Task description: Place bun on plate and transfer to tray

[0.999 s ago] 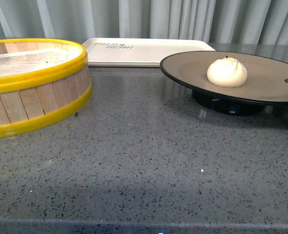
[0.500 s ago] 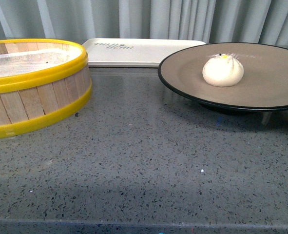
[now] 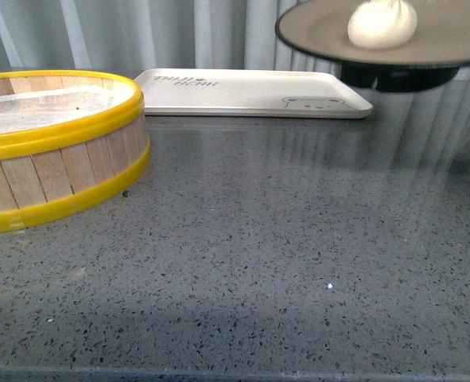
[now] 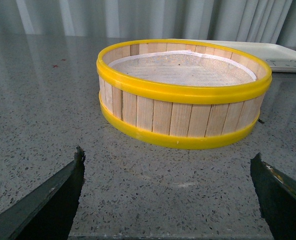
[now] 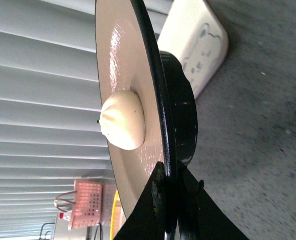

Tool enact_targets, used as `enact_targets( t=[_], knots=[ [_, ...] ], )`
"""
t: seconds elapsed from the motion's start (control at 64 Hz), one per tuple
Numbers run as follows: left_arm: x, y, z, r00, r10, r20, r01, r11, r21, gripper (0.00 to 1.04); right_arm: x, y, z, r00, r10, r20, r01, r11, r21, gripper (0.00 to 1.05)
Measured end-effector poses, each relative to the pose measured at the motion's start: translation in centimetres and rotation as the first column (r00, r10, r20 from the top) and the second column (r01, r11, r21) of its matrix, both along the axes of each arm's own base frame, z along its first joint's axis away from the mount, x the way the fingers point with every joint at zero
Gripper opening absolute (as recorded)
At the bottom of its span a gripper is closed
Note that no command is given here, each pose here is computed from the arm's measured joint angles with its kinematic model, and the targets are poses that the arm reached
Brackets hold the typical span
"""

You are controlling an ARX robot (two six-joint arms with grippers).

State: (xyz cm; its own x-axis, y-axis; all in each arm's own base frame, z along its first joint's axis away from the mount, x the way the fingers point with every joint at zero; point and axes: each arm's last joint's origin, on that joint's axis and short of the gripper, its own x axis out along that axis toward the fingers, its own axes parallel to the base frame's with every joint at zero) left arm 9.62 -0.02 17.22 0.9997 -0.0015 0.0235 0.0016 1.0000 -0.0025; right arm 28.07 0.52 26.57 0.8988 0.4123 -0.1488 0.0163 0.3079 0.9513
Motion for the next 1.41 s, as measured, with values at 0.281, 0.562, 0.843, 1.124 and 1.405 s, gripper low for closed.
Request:
enact_targets(
  t=[0.281,0.562,0.843,1.124,1.405],
  knots=[
    [0.0,0.0,0.0,1.0,0.0,0.0,0.0,1.0,0.0,0.98,4.1,-0.6,2.4,0.998,-0.007,0.064,0.001,0.996,0.09,0.02],
    [0.0,0.0,0.0,1.0,0.0,0.0,0.0,1.0,0.0,0.98,9.9,-1.5,2.6,0.998,-0.056,0.009,0.053,0.978,0.203,0.02],
    [0.0,0.0,0.0,1.0,0.0,0.0,0.0,1.0,0.0,0.98,16.9,-0.8,2.7,0.99,-0.027,-0.141,0.051,0.984,0.17,0.02],
    [0.0,0.0,0.0,1.0,0.0,0.0,0.0,1.0,0.0,0.98,20.2,1.2,3.4,0.989,0.021,-0.147,-0.006,0.995,0.102,0.02],
    [0.0,0.0,0.0,1.0,0.0,0.0,0.0,1.0,0.0,0.98,22.2,3.3,2.9,0.986,0.082,-0.142,-0.069,0.993,0.098,0.02]
  ],
)
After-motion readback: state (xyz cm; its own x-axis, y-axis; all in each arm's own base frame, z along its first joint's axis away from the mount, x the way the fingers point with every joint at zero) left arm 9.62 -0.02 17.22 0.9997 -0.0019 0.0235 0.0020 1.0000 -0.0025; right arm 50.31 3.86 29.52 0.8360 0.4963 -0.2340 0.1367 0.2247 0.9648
